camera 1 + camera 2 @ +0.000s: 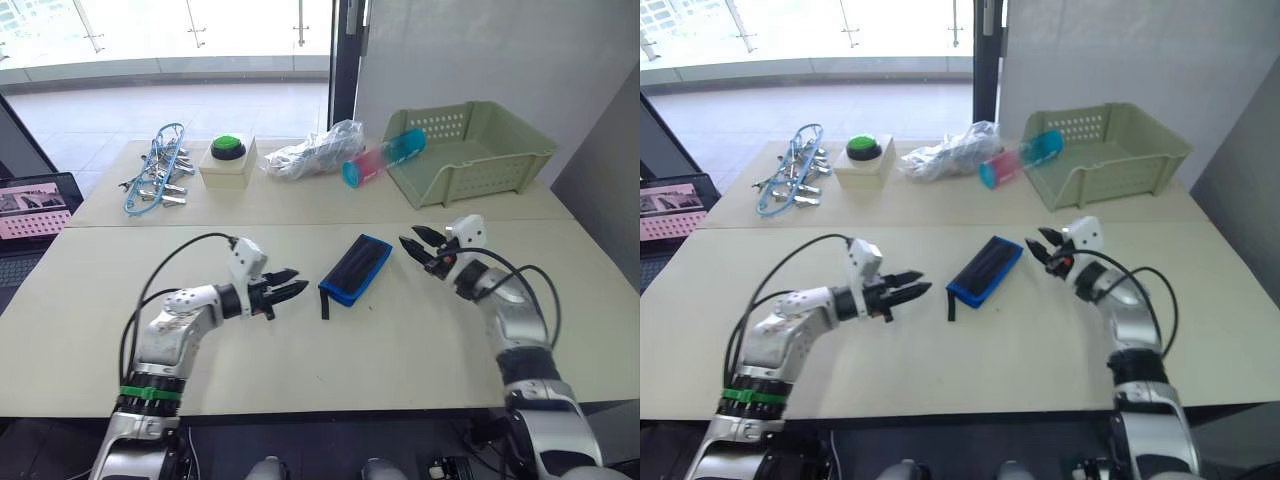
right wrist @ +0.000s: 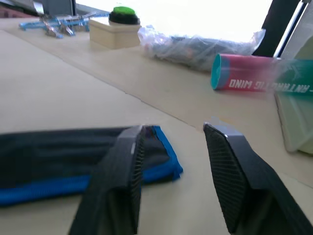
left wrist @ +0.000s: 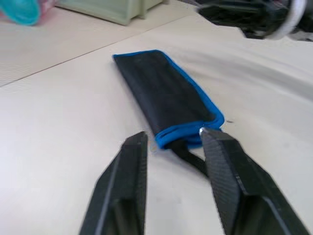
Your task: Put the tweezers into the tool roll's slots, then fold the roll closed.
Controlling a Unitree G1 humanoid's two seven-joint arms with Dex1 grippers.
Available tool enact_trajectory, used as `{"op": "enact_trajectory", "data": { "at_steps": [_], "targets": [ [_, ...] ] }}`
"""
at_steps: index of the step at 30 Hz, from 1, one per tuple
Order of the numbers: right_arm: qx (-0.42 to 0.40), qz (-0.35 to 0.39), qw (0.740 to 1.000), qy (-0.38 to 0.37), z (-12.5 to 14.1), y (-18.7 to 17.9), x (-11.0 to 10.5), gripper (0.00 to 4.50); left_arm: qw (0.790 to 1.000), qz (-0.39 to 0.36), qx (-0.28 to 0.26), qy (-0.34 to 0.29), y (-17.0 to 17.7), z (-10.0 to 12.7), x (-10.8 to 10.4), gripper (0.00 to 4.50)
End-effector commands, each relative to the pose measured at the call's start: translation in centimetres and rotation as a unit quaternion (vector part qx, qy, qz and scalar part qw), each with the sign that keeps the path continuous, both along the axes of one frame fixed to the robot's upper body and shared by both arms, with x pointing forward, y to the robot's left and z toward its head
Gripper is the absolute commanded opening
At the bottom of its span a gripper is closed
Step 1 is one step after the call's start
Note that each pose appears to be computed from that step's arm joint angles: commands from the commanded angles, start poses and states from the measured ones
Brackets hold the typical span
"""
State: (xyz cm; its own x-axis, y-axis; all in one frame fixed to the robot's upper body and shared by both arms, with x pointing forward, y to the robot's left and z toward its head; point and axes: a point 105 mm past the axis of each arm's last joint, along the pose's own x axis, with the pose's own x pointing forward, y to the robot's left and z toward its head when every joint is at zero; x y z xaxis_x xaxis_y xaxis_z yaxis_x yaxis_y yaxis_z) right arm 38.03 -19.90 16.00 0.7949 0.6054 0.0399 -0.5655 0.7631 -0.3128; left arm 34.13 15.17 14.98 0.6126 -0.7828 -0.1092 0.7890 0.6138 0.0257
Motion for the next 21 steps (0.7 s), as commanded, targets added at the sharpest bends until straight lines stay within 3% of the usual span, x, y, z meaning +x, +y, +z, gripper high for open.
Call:
{"op": "enact_trajectory", "data": {
  "at_steps": [1,4,12,21],
  "targets": [
    [-0.008,-0.001,1.000,-0.009,1.5,-1.3,-1.9,3.56,0.999,0.042,0.022,-0.023,3.9,0.9,-0.4,3.47],
    [-0.018,-0.011,1.000,0.019,0.6,-2.6,-3.7,4.50,0.994,0.074,0.071,-0.025,7.1,0.1,-0.9,4.48],
    [0.007,-0.079,0.994,0.078,-2.5,-6.3,-8.4,4.50,0.964,0.196,0.180,-0.025,15.4,-1.6,-2.1,4.48],
    [-0.025,-0.122,0.989,0.085,-4.2,-7.9,-10.4,4.50,0.960,0.208,0.182,-0.043,16.1,-2.9,-2.8,4.48]
  ]
}}
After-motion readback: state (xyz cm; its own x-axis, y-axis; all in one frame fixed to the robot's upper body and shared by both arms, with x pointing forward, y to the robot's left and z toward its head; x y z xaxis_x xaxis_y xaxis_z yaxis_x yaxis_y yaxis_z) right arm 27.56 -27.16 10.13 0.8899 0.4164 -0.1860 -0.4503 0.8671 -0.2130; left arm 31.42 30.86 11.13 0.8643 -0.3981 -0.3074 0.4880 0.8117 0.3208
